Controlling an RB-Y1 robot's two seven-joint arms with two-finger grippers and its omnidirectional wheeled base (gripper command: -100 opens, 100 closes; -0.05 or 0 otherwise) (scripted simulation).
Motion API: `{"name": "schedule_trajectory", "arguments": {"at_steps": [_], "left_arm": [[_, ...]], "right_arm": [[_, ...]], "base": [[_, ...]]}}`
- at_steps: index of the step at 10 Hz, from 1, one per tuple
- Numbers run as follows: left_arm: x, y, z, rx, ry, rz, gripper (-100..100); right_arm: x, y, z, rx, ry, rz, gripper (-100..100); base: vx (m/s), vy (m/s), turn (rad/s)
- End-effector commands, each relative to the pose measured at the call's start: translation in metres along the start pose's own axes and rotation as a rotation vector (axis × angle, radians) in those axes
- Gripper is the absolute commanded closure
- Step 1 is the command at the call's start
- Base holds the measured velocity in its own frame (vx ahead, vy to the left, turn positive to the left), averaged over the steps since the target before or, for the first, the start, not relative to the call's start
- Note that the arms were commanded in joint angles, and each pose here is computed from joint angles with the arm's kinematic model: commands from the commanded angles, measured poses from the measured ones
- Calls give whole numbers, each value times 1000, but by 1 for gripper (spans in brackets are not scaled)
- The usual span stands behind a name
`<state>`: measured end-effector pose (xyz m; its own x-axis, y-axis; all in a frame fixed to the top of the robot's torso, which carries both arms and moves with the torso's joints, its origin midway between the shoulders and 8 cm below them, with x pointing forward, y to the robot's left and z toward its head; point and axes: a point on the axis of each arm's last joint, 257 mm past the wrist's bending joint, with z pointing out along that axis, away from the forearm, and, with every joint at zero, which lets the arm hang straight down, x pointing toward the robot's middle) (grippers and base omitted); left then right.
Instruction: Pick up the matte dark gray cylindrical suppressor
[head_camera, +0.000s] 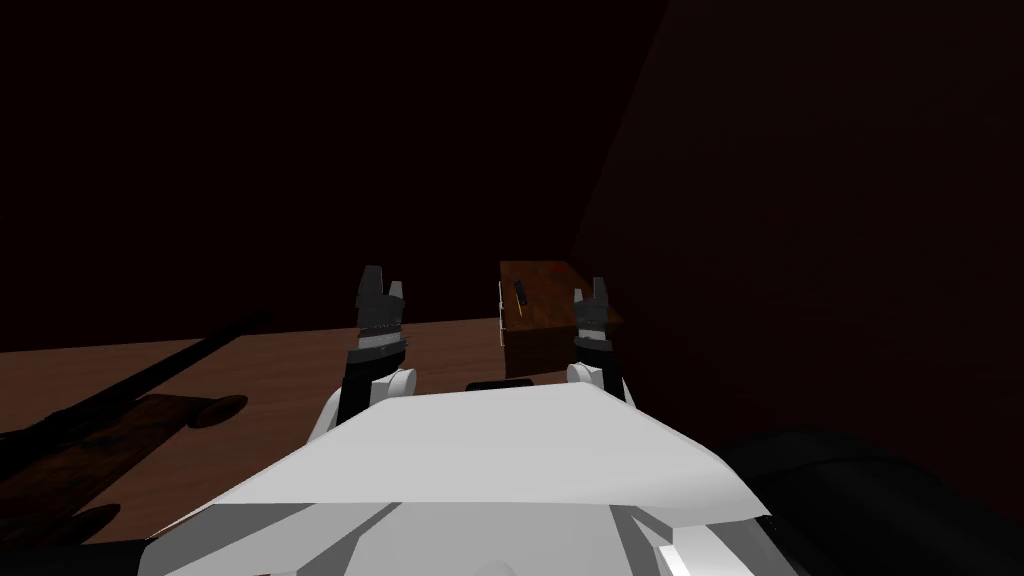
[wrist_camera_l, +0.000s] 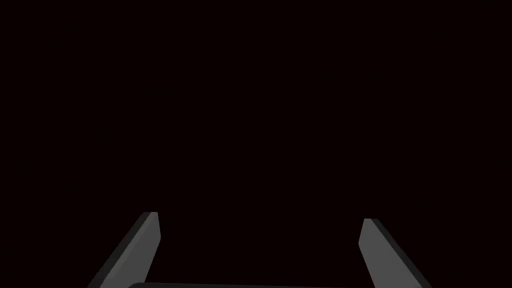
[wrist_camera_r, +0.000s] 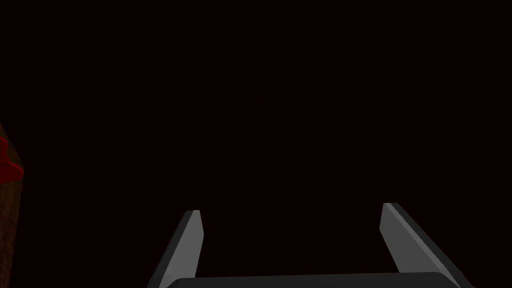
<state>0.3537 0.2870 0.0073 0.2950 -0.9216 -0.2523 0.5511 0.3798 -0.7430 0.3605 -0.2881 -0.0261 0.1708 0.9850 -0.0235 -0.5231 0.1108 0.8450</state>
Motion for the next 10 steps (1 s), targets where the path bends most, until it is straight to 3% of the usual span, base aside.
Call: {"name": "schedule_trajectory", "arguments": {"at_steps": [1,5,6,8,9,10], "left_arm": [[0,0,0,0,0,0,0],[0,0,0,0,0,0,0],[0,0,0,0,0,0,0],[0,0,0,0,0,0,0],[0,0,0,0,0,0,0],[0,0,0,0,0,0,0]], "right_arm": [[4,-8,-5,22,30,-17,-100],[19,-52,-38,141,154,-85,-100],[19,-52,-38,141,161,-89,-100],[26,-82,-67,225,234,-125,-100],[26,-82,-67,226,251,-134,-100],[28,-98,-85,273,292,-153,-100]], "base": [[-4,19,-68],[-31,82,-105],[-19,85,-45],[-1,86,-94],[-11,82,-54],[0,88,-64]]}}
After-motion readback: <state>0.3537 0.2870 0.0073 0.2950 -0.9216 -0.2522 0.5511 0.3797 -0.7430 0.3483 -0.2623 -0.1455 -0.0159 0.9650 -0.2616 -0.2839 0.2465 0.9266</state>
